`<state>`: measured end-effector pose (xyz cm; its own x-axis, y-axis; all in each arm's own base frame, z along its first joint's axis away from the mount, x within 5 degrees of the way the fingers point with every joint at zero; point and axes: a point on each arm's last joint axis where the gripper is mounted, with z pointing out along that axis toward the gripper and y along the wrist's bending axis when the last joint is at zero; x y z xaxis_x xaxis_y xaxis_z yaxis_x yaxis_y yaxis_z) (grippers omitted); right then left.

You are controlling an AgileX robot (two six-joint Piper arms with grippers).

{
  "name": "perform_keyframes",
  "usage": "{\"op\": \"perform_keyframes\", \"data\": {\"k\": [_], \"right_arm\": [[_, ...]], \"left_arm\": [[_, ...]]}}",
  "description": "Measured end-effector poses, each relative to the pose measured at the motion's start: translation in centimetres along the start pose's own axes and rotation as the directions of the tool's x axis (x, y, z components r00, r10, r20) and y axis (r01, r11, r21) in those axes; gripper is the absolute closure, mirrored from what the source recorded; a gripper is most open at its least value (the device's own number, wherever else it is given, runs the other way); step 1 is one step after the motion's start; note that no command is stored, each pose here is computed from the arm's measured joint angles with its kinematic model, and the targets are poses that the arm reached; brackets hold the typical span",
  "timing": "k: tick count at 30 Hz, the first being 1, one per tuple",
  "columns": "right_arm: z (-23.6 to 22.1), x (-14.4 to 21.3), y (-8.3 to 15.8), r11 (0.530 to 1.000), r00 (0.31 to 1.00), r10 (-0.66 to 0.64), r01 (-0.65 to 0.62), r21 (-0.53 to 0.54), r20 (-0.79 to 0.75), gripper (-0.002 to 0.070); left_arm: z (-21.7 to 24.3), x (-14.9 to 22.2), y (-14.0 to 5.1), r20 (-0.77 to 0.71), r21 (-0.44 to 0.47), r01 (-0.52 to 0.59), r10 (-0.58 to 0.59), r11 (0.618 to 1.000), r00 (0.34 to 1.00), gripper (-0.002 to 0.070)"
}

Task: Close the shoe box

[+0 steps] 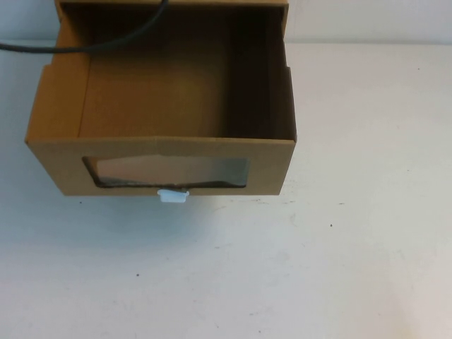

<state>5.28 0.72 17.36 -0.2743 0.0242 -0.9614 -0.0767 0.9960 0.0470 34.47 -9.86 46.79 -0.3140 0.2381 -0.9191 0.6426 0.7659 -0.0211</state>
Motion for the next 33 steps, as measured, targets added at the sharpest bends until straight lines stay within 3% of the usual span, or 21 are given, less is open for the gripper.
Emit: {"op": "perform_keyframes", "data": {"k": [7, 13, 17, 20, 22, 28, 30, 33], "right_arm": [[0.0, 0.0, 0.0, 1.0, 1.0, 0.0, 0.0, 0.0, 0.0, 0.0689], [0.0, 0.0, 0.0, 1.0, 1.0, 0.009, -0.009, -0.003, 0.002, 0.0689], [0.0, -0.7, 0.3, 0.986, 0.984, 0.163, -0.16, -0.049, 0.07, 0.0689], [-0.2, -1.6, 0.5, 0.928, 0.917, 0.37, -0.357, -0.111, 0.147, 0.0689], [-0.3, -2.2, 0.3, 0.86, 0.84, 0.509, -0.487, -0.153, 0.187, 0.0689], [-0.5, -2.9, -0.1, 0.687, 0.65, 0.727, -0.691, -0.224, 0.223, 0.0689], [-0.4, -2.7, 0.4, 0.673, 0.652, 0.739, -0.7, -0.239, 0.169, 0.0689], [-1.2, -3.9, 1.5, 0.69, 0.703, 0.706, -0.657, -0.304, 0.084, 0.0689]], "left_arm": [[6.0, -1.3, 2.4, -0.03, 0.149, 0.068, -0.064, 0.986, 0.997, 0.068], [8.7, -0.4, 4.3, -0.08, 0.179, 0.1, -0.087, 0.979, 0.993, 0.068], [9.4, 0.7, 6.1, -0.103, 0.155, 0.135, -0.119, 0.979, 0.988, 0.068], [9.8, 1.5, 7.4, -0.118, 0.135, 0.164, -0.148, 0.977, 0.982, 0.068], [10.0, 2.1, 8.2, -0.128, 0.121, 0.185, -0.17, 0.975, 0.977, 0.068], [10.5, 2.9, 8.6, -0.158, 0.138, 0.215, -0.193, 0.967, 0.968, 0.068], [10.4, 2.9, 8.6, -0.162, 0.144, 0.215, -0.192, 0.966, 0.968, 0.068], [10.3, 2.8, 8.6, -0.162, 0.149, 0.214, -0.19, 0.965, 0.968, 0.068]]}}
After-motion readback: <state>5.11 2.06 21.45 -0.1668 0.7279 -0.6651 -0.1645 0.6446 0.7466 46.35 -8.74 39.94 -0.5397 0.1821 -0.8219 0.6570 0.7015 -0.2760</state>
